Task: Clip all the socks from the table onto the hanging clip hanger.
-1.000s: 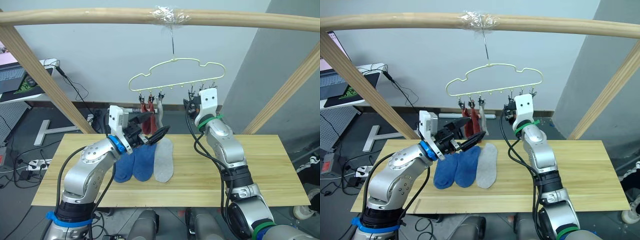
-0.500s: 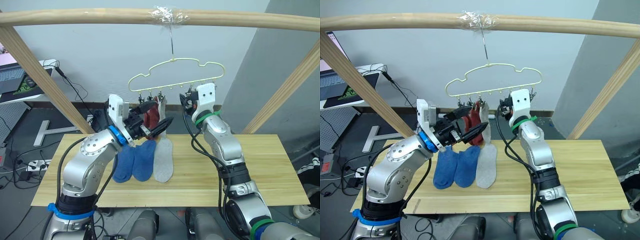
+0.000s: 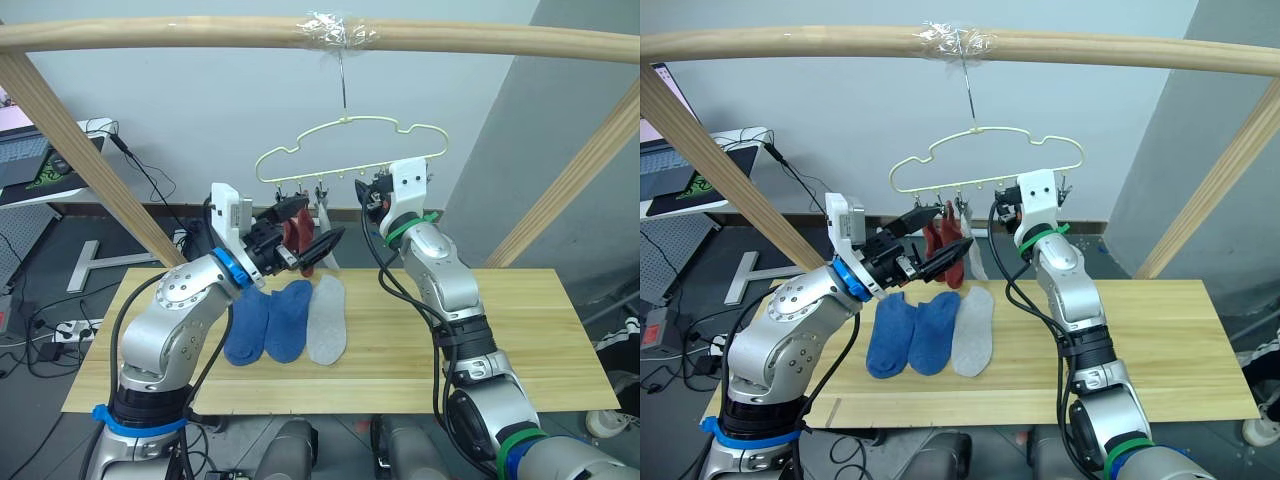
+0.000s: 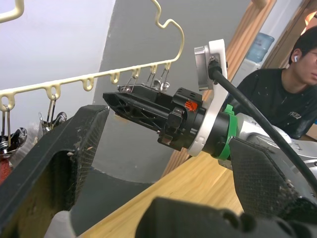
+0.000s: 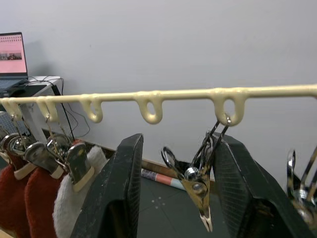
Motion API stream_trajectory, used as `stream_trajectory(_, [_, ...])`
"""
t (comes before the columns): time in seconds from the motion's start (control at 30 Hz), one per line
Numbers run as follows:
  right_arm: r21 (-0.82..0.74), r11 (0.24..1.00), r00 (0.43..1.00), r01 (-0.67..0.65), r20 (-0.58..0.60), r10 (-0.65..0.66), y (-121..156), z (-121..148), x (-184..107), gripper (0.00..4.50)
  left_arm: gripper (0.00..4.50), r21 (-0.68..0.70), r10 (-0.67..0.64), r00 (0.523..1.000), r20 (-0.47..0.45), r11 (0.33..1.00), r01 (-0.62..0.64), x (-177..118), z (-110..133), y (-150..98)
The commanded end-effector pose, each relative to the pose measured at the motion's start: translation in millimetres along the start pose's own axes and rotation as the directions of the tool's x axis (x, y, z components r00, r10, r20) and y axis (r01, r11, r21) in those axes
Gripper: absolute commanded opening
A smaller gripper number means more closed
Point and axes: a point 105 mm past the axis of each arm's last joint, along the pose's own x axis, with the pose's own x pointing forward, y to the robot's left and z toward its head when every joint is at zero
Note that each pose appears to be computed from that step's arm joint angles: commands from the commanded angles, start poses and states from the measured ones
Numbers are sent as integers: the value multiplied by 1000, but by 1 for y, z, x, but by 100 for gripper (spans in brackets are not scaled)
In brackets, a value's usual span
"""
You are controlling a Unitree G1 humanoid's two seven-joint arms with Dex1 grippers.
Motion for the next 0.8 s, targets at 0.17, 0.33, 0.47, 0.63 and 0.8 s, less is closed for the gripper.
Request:
stream_trajectory(0.17, [7,1000,998,-2,60,1,0,16,2,209,450,41,-19,998,59,999,17,0,19,-5])
stream_trajectory(0.33, [10,1000,998,-3,59,2,1,15,2,209,450,41,-19,998,62,999,17,1,20,-6])
stream_trajectory(0.47, [15,1000,998,-6,62,5,1,15,1,209,450,41,-21,998,61,999,18,0,19,-7])
stream_trajectory(0.63, [21,1000,998,-6,67,5,0,16,1,171,450,43,-21,998,60,999,18,1,20,-7])
stream_trajectory(0.8, [19,1000,998,-5,70,4,0,17,1,23,450,40,-23,998,58,999,20,1,19,-9])
